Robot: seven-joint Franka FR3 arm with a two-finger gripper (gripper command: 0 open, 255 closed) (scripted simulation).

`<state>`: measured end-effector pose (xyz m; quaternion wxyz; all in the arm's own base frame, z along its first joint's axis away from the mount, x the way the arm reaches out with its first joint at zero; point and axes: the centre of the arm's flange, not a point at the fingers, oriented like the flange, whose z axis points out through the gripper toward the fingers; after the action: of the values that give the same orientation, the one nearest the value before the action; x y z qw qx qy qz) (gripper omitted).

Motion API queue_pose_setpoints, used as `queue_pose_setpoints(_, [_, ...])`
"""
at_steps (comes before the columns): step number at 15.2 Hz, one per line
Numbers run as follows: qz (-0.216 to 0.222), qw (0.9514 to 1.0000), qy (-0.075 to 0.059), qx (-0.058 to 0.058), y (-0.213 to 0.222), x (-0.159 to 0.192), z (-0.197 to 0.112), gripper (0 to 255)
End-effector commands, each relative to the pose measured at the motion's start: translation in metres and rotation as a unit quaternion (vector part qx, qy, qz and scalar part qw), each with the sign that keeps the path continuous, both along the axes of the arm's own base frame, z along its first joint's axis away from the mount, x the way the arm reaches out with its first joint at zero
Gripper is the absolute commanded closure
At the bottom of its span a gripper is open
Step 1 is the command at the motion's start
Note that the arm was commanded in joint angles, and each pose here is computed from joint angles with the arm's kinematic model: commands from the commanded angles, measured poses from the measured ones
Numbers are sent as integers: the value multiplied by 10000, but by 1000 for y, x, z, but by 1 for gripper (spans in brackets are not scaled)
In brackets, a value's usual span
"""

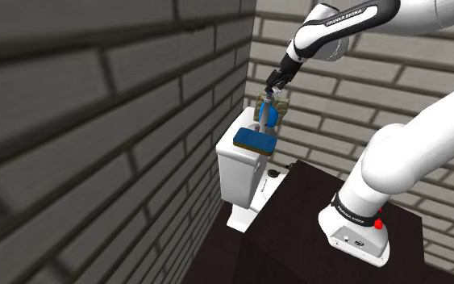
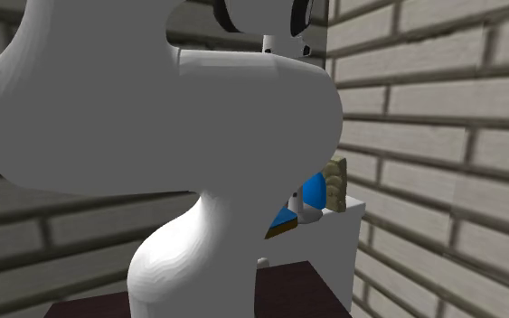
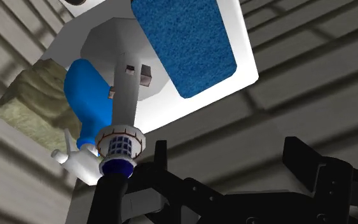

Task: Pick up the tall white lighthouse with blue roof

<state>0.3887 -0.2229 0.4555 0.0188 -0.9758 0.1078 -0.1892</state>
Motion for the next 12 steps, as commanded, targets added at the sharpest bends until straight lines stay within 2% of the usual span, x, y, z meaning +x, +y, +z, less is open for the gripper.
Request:
queue_pose_setpoints(1, [-117,9998,-128,36,-19,6,-16,0])
queue_pose_setpoints(9, [-549,9964,-592,237,-98,32,-81,0])
queue_pose_setpoints(12, [-564,9963,-608,244,-101,33,-94,0])
